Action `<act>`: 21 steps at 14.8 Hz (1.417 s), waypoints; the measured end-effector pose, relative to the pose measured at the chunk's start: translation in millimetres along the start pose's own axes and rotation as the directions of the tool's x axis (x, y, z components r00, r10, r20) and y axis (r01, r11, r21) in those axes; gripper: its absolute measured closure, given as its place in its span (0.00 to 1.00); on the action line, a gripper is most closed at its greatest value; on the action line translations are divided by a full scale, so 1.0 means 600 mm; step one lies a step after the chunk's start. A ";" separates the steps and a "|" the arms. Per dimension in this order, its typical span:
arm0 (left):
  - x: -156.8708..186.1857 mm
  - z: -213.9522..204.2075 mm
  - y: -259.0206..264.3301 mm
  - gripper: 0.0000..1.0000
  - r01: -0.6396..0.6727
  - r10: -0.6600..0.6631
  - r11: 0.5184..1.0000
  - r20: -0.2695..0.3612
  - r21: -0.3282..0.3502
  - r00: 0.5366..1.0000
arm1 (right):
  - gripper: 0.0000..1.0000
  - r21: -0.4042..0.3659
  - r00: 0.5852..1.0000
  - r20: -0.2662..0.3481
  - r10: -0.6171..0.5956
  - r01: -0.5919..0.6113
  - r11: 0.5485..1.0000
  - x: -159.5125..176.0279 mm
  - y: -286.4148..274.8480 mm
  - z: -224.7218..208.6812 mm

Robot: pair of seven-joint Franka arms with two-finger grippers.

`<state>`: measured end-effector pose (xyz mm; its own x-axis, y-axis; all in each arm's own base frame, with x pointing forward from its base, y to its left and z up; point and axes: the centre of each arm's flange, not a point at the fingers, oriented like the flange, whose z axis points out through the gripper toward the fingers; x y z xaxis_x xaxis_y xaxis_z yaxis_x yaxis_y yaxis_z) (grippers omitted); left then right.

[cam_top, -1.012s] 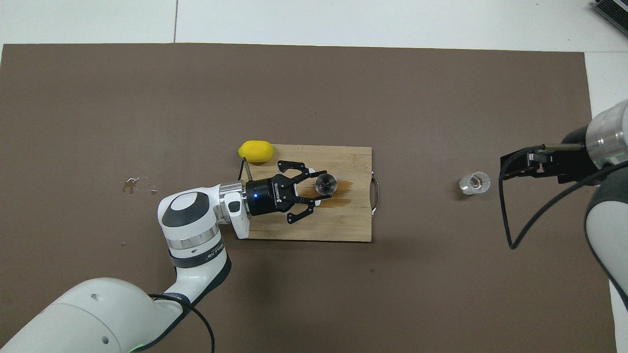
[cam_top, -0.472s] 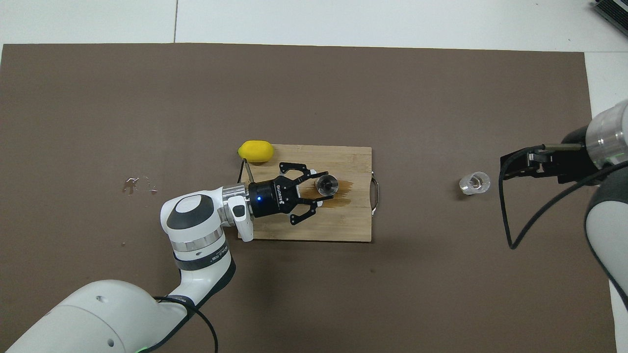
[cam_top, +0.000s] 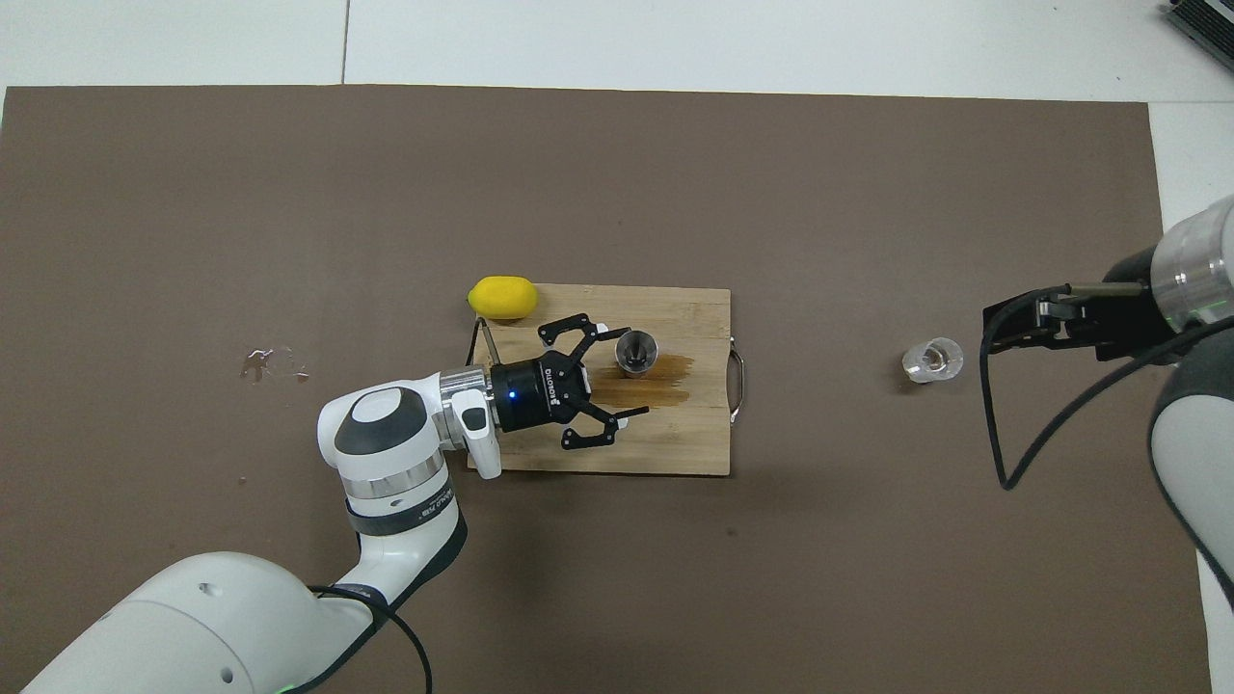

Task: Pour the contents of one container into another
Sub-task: 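Lower the metal cup onto the board and open the left gripper, then withdraw the left gripper while the right gripper opens toward the glass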

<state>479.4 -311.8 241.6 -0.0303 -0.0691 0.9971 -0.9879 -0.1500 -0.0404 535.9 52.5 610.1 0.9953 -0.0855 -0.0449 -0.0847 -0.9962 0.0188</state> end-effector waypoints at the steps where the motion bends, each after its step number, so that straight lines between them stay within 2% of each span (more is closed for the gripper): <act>1: -0.001 -0.002 -0.001 0.00 0.000 0.000 1.000 0.002 0.003 1.000 | 0.00 0.000 1.000 0.000 0.000 0.000 1.000 0.000 0.000 0.000; 11: -0.023 -0.061 -0.013 0.00 0.034 -0.034 0.999 -0.028 0.024 0.999 | 0.00 0.000 1.000 0.000 0.000 0.000 1.000 0.000 0.000 0.000; 16: -0.026 -0.129 -0.023 0.00 0.008 -0.008 1.000 0.004 -0.005 1.000 | 0.00 -0.004 0.999 0.028 0.016 -0.016 1.000 -0.003 0.015 0.004; 18: -0.005 -0.158 -0.034 0.00 -0.028 0.028 1.000 0.017 -0.013 0.999 | 0.01 0.040 0.997 0.039 0.062 -0.064 0.997 0.001 0.047 0.004; 21: 0.020 -0.205 -0.045 0.00 -0.081 0.083 0.996 0.053 -0.039 0.995 | 0.00 0.105 0.973 0.071 0.220 -0.226 0.968 0.008 0.109 0.013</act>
<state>487.1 -187.5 262.2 -0.1039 -0.1330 0.9857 -0.9874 -0.1049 -0.1182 534.6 -13.1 603.3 0.9466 -0.3031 -0.1103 -0.3121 -0.9470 -0.0761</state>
